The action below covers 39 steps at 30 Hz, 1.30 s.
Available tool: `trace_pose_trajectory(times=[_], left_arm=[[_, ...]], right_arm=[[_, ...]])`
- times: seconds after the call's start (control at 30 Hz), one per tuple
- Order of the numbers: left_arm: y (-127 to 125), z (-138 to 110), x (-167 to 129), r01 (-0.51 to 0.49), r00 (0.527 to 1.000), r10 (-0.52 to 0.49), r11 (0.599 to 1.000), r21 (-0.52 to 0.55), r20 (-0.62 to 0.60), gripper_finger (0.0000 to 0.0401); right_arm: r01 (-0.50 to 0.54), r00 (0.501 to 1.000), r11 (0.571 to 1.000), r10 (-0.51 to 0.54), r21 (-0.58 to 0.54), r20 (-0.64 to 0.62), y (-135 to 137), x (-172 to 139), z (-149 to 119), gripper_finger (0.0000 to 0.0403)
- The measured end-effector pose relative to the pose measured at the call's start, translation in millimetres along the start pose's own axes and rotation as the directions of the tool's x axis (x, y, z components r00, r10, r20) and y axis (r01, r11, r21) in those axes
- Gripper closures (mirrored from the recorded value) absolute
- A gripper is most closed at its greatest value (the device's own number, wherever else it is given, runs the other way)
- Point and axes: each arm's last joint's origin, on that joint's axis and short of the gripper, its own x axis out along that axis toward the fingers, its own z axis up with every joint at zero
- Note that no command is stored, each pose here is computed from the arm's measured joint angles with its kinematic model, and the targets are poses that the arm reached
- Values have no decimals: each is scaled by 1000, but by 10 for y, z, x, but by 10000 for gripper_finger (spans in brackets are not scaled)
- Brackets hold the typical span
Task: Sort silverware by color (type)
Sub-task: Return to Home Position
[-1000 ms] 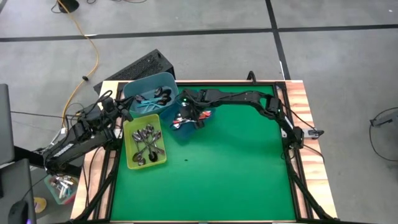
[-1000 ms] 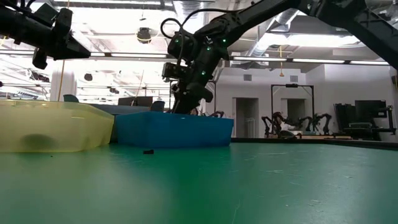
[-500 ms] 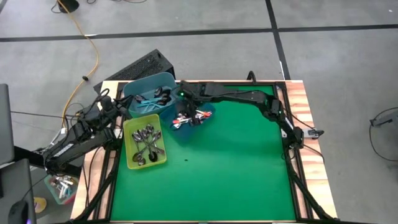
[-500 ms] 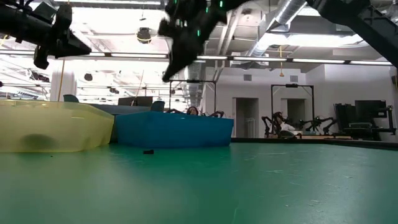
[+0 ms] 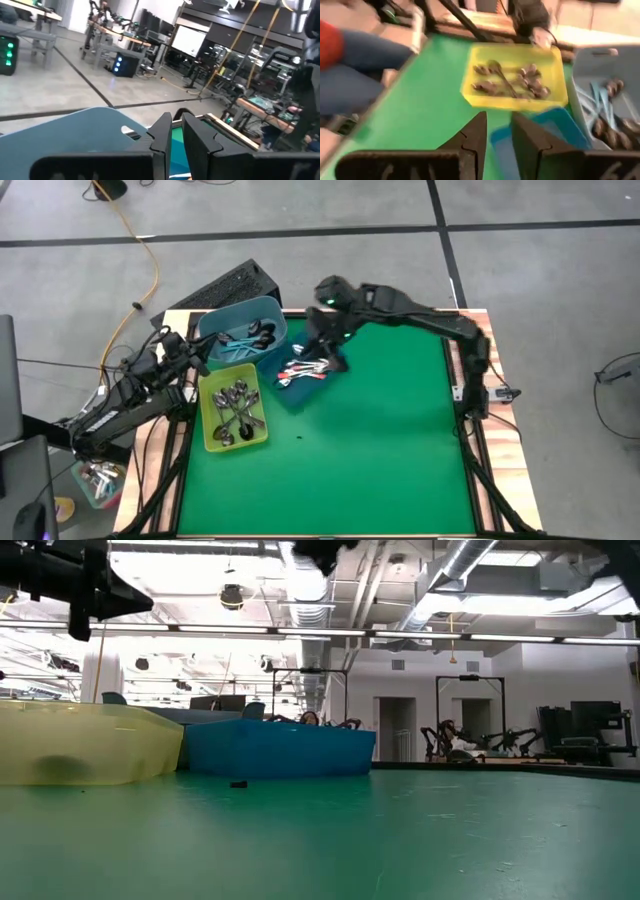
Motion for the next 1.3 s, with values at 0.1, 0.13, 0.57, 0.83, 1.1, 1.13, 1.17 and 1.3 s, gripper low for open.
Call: trace_pose_trajectory(times=[0.1, 0.13, 0.57, 0.83, 1.1, 1.13, 1.17, 1.3], left_arm=[[-13, -2, -1, 37, 999, -37, 999, 7, -12, 372], [-19, -4, -2, 53, 998, -53, 999, 10, -18, 372], [-97, 48, -15, 171, 985, -171, 985, 17, 19, 372], [-114, 45, -21, 181, 983, -182, 982, 52, 18, 372], [-117, 49, -22, 183, 982, -185, 980, 78, 23, 372], [-118, 49, -22, 184, 982, -187, 979, 85, 22, 372], [-120, 49, -22, 192, 981, -195, 977, 95, 19, 372], [-142, 44, -27, 264, 964, -265, 958, 110, -4, 372]], right_arm=[[-41, 997, 999, 40, 6, 64, 95, -243, -25, 301], [-50, 995, 999, 49, 7, 82, 142, -315, -52, 301], [205, 850, 961, -270, 188, 452, 790, -782, -1143, 301], [286, 683, 911, -412, 298, 604, 1143, -1056, -1804, 301], [409, 478, 845, -520, 344, 708, 1623, -1909, -2006, 301], [416, 454, 842, -519, 343, 724, 1701, -1989, -2039, 301], [413, 441, 842, -518, 347, 733, 1771, -2048, -2078, 301], [410, 362, 826, -536, 387, 762, 1961, -2161, -2268, 301]])
